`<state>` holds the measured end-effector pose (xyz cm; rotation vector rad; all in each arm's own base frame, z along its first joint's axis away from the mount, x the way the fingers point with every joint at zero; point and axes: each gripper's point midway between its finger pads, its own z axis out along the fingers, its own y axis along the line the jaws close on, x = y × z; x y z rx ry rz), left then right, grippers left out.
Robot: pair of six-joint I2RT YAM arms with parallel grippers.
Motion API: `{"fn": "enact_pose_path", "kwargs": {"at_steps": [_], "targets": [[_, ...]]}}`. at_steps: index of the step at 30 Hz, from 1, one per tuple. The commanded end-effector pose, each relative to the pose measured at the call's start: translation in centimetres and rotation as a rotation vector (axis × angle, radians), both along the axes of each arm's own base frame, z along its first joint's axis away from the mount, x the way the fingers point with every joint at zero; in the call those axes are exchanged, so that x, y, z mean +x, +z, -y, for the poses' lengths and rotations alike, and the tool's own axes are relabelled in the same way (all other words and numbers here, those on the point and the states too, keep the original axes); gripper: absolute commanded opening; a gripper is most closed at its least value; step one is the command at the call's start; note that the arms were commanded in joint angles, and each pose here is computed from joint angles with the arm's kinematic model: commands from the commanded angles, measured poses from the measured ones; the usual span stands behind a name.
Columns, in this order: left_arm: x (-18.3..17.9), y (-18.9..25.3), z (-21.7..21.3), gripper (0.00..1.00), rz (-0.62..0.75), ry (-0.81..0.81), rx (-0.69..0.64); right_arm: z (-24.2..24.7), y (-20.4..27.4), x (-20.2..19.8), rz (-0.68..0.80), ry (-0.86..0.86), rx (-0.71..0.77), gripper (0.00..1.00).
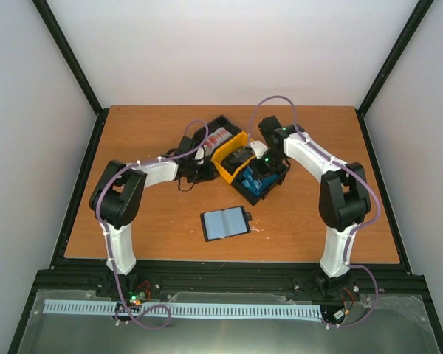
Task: Put the credit cards into the card holder
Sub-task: Pick up the credit card from the storage box.
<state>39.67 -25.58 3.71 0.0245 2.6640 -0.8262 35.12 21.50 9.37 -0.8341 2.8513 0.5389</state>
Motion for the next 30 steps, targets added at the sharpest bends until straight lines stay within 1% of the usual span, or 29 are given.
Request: {"fn": "enact_pose_path", "kwargs": {"at_steps": [1, 5, 9, 12, 15, 18, 22, 25, 28, 30], "targets": [[0.5, 4.1, 1.0, 0.48, 0.106, -0.004, -0.069, 0.9, 2.7, 0.6, 0.075, -0.055, 0.041, 0.03], [0.5, 6.0, 0.8, 0.51, 0.144, 0.020, -0.096, 1.7, 3.5, 0.8, 0.083, -0.119, 0.087, 0.03], [0.4, 9.0, 0.6, 0.58, 0.204, 0.044, -0.135, 2.0, 5.2, 1.5, 0.085, -0.222, 0.184, 0.03], [0.0, 12.2, 1.6, 0.69, 0.268, -0.008, -0.227, 1.6, 7.6, 2.4, 0.103, -0.323, 0.277, 0.03], [-0.3, 15.0, 3.5, 0.79, 0.292, -0.099, -0.330, 0.8, 10.3, 3.0, 0.081, -0.460, 0.392, 0.03], [-0.4, 16.0, 4.9, 0.84, 0.248, -0.155, -0.394, 0.2, 12.2, 3.0, 0.024, -0.574, 0.493, 0.03], [-1.0, 17.8, 6.3, 0.87, 0.190, -0.210, -0.490, 0.3, 12.7, 2.6, -0.067, -0.705, 0.537, 0.03], [-1.9, 19.5, 7.3, 0.87, 0.136, -0.266, -0.584, -0.3, 12.8, 1.9, -0.143, -0.744, 0.602, 0.03], [-2.1, 20.0, 8.1, 0.88, 0.064, -0.286, -0.640, -0.5, 12.8, 1.3, -0.191, -0.769, 0.651, 0.04], [-2.1, 19.5, 8.5, 0.87, 0.003, -0.289, -0.661, -0.5, 12.7, 1.1, -0.216, -0.789, 0.679, 0.04]]}}
